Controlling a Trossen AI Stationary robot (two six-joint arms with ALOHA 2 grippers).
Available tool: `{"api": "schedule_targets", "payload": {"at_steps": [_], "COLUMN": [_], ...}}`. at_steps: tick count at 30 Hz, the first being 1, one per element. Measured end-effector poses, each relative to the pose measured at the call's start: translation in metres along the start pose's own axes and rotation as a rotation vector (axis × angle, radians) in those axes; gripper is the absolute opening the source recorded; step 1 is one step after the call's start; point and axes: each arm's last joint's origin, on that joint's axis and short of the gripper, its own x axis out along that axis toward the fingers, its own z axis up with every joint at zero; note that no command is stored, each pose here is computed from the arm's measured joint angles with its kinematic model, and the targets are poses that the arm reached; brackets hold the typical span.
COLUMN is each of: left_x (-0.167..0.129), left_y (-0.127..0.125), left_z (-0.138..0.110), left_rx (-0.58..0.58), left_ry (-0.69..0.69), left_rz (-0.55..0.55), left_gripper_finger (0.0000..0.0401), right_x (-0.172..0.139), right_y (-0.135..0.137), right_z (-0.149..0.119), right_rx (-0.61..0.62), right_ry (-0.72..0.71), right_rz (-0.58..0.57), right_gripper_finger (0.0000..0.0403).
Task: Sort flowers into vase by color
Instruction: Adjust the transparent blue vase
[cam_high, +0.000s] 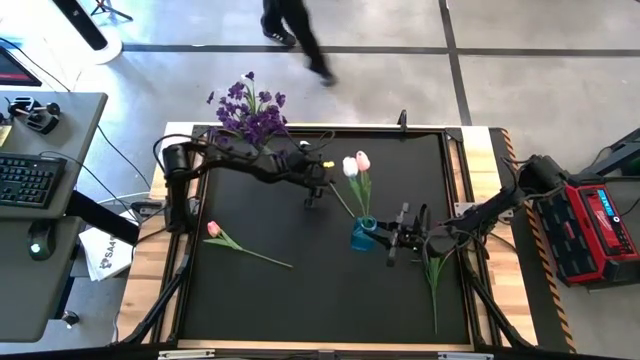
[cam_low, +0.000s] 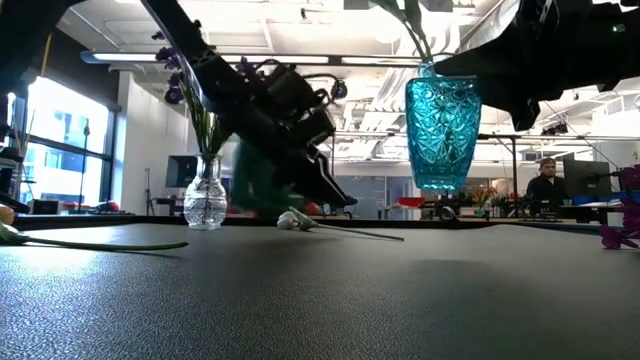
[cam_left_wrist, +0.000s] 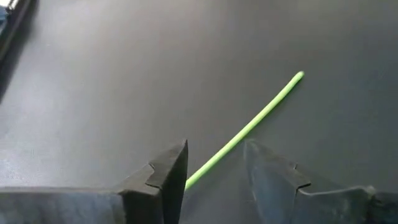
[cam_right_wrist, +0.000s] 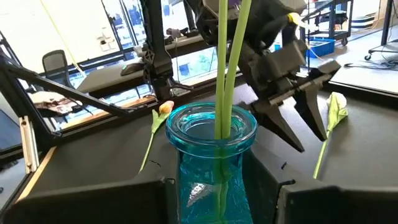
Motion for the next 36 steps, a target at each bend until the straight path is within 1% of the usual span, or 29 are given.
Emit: {"api": "schedule_targets", "payload": {"at_steps": [5, 9, 14, 17, 18, 27, 36], "left_x": [0.015, 0.021, 0.022, 0.023, 0.024, 0.029, 0.031], "left_y": [0.002, 0.001, -0.008, -0.015, -0.018, -0.044, -0.054], "left_z": [-0.009, -0.013, -0.011, -0.006, -0.005, 0.007, 0.010], "left_rx": [0.010, 0.017, 0.027, 0.065, 0.078, 0.125, 0.139], "left_ry": [0.033, 0.049, 0.064, 0.054, 0.053, 0.032, 0.033], "left_rz": [-0.010, -0.018, -0.043, -0.058, -0.065, -0.115, -0.139], "left_gripper_finger": [0.0122, 0.0095, 0.0048, 0.0013, 0.0006, 0.0000, 0.0000], "right_x": [0.000, 0.000, 0.000, 0.000, 0.000, 0.000, 0.000], "right_y": [0.000, 0.000, 0.000, 0.000, 0.000, 0.000, 0.001], "right_z": [0.000, 0.000, 0.000, 0.000, 0.000, 0.001, 0.002], "right_rx": [0.005, 0.007, 0.020, 0.026, 0.030, 0.055, 0.059], "right_ry": [-0.003, -0.004, -0.004, -0.004, -0.004, -0.009, -0.012], "right_rz": [0.001, 0.001, 0.001, 0.001, 0.001, 0.003, 0.006], "right_gripper_finger": [0.0085, 0.0085, 0.0085, 0.0085, 0.0085, 0.0086, 0.0086]}}
